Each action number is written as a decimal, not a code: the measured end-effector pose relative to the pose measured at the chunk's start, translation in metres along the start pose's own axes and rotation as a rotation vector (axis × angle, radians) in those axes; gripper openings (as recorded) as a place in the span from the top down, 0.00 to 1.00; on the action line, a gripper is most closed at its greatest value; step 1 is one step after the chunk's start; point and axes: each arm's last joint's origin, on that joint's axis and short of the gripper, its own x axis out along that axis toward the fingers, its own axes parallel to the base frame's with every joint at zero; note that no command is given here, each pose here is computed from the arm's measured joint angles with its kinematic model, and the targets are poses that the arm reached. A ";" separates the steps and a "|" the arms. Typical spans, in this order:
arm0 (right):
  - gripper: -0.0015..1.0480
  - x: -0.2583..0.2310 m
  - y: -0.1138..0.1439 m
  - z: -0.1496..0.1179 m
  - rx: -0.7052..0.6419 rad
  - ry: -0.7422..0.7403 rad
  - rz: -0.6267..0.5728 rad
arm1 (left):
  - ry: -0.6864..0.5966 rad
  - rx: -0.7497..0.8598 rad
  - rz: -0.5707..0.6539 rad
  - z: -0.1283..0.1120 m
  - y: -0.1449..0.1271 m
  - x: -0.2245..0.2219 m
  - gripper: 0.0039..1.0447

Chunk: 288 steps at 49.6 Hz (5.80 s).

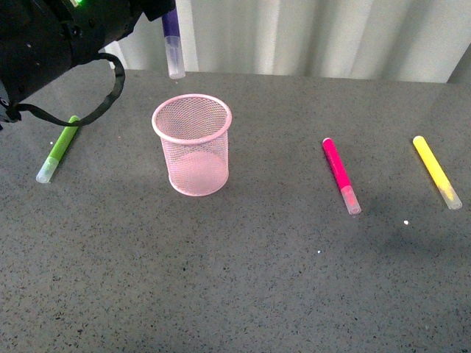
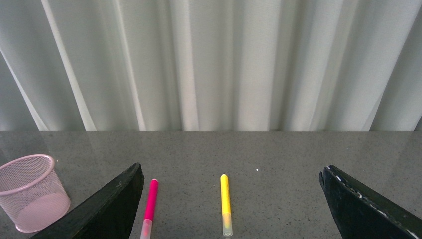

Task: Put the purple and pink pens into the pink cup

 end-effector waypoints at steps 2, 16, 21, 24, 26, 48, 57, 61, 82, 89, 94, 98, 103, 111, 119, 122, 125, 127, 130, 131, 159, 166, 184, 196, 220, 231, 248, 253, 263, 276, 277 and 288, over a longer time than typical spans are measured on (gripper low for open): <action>0.07 0.000 0.000 0.000 0.000 0.000 0.000 | -0.011 0.001 0.012 -0.004 0.001 0.000 0.88; 0.07 0.000 0.000 0.000 0.000 0.000 0.000 | 0.002 0.019 0.100 -0.035 0.013 0.000 0.88; 0.07 0.000 0.000 0.000 0.000 0.000 0.000 | 0.005 0.033 0.094 -0.042 0.012 -0.001 0.88; 0.07 0.000 0.000 0.000 0.000 0.000 0.000 | 0.008 0.033 0.088 -0.044 0.011 -0.001 0.88; 0.07 0.000 0.000 0.000 0.000 0.000 0.000 | 0.010 0.033 0.084 -0.045 0.010 -0.001 0.88; 0.07 0.000 0.000 0.000 0.000 0.000 0.000 | 0.029 0.032 0.068 -0.052 0.005 -0.002 0.88; 0.07 0.000 0.000 0.000 0.000 0.000 0.000 | 0.053 0.028 0.063 -0.060 0.003 0.000 0.69; 0.07 0.000 0.000 0.000 0.000 0.000 0.000 | 0.058 0.025 0.060 -0.059 0.002 0.000 0.57; 0.07 0.000 0.000 0.000 0.000 0.000 0.000 | 0.247 0.175 0.058 0.006 -0.004 -0.031 0.07; 0.07 0.000 0.000 0.000 0.000 0.000 0.000 | 0.414 0.234 0.178 0.041 0.007 -0.078 0.06; 0.07 0.000 0.000 0.000 0.000 0.000 0.000 | 0.413 0.245 0.207 0.057 0.006 -0.097 0.06; 0.07 0.000 0.000 0.000 0.000 0.000 0.003 | 0.390 0.253 0.202 0.063 0.004 -0.099 0.06; 0.07 0.000 0.000 0.000 0.000 0.000 0.003 | 0.299 0.329 0.262 0.056 0.007 -0.100 0.14; 0.07 0.000 0.000 0.000 0.000 0.000 -0.002 | 0.042 0.413 0.304 0.058 0.016 -0.134 0.45; 0.07 0.000 0.000 0.000 0.000 0.000 0.002 | 0.044 0.425 0.311 0.055 0.024 -0.166 0.79; 0.07 0.000 0.000 0.000 0.000 0.000 0.000 | 0.046 0.429 0.301 0.054 0.025 -0.176 0.93; 0.07 0.000 0.000 0.000 0.000 0.000 0.000 | 0.043 0.435 0.304 0.054 0.025 -0.182 0.97; 0.07 0.000 0.000 0.000 0.000 0.000 0.000 | 0.041 0.434 0.309 0.054 0.026 -0.187 0.97; 0.07 0.000 0.000 0.000 0.000 0.000 0.000 | 0.044 0.434 0.317 0.053 0.028 -0.195 0.97; 0.07 0.000 0.000 0.000 0.000 0.000 0.000 | 0.047 0.434 0.316 0.052 0.028 -0.197 0.97; 0.07 0.000 0.000 0.000 0.000 0.000 0.000 | 0.015 0.438 0.305 0.056 0.025 -0.237 0.97; 0.07 0.000 0.000 0.000 0.000 0.000 0.000 | 0.011 0.438 0.304 0.057 0.023 -0.242 0.97; 0.07 0.000 0.000 0.000 0.000 0.000 0.000 | 0.008 0.439 0.303 0.057 0.020 -0.252 0.97; 0.07 0.000 0.000 0.000 0.000 0.000 0.000 | 0.009 0.439 0.303 0.056 0.019 -0.256 0.97; 0.07 0.000 0.000 0.000 0.000 0.000 0.000 | 0.015 0.438 0.305 0.053 0.017 -0.269 0.82; 0.07 0.007 -0.003 -0.002 0.107 0.312 0.049 | 0.016 0.438 0.304 0.053 0.017 -0.269 0.36; 0.07 0.118 -0.006 0.003 0.184 0.576 0.083 | 0.016 0.440 0.305 0.053 0.017 -0.269 0.06; 0.07 0.160 0.004 -0.021 0.198 0.722 0.105 | 0.016 0.440 0.305 0.053 0.017 -0.269 0.06; 0.07 0.207 0.029 -0.052 0.088 0.791 0.124 | 0.016 0.440 0.305 0.053 0.017 -0.269 0.06; 0.07 0.244 0.060 -0.082 0.016 0.845 0.168 | 0.016 0.440 0.305 0.053 0.017 -0.269 0.06; 0.07 0.247 0.063 -0.083 0.015 0.847 0.167 | 0.016 0.440 0.305 0.053 0.017 -0.269 0.06; 0.07 0.271 0.083 -0.097 0.040 0.879 0.174 | 0.016 0.440 0.305 0.053 0.017 -0.269 0.06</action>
